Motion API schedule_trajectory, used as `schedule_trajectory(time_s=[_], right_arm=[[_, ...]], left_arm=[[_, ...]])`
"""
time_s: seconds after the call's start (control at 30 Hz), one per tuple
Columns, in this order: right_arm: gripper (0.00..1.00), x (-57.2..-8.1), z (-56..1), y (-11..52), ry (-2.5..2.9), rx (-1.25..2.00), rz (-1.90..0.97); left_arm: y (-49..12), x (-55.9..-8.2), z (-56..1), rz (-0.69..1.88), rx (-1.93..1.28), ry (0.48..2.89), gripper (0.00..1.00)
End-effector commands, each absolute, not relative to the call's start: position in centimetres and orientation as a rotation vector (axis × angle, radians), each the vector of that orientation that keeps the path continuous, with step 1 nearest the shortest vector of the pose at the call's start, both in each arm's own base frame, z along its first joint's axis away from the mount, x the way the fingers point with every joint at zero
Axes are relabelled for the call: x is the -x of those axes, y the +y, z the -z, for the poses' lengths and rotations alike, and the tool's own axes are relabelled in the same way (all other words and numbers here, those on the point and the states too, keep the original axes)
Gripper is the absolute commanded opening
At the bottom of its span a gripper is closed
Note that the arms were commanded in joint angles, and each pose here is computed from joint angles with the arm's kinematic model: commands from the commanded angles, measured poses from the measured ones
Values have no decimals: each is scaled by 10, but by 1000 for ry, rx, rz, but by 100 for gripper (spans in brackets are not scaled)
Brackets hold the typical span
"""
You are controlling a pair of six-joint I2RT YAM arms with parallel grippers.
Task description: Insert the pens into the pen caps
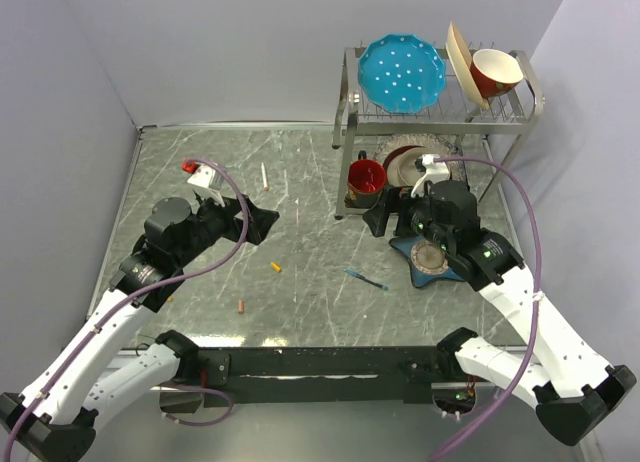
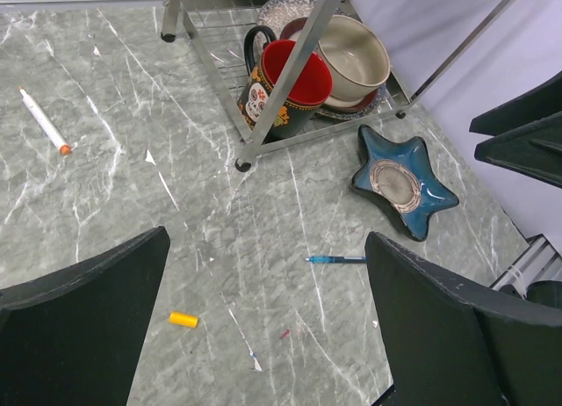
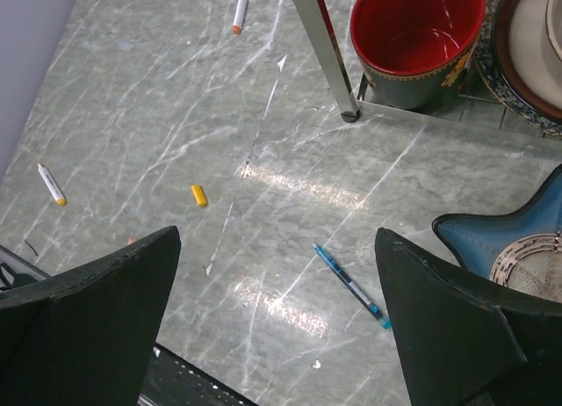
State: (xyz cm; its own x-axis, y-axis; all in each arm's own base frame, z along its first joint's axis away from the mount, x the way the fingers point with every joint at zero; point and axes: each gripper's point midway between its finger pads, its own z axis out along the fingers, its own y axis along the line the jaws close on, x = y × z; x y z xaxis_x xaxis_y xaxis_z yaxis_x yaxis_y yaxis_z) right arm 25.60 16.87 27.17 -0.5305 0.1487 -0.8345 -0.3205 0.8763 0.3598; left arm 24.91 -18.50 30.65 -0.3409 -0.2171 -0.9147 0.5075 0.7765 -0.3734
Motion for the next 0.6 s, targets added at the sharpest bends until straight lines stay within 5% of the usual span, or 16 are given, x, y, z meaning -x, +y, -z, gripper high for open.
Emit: schedule_trajectory(time_s=[0.0,0.27,0.53,0.57], right_arm=[[100,-262,-287,161,1997,115,-549],[98,-276,-254,153,2016,201,-394],[63,-295,-168,169,2256,551,-175],[53,-294,-161,171,2260,631,-173]], left_arm=[[-183,-250,-320,738,-235,1728,99],[-163,-247,-336,676,-165,1663,99],[-140,-237,-356,640,-92,1538,99],[-137,-235,-359,638,-82,1522,99]])
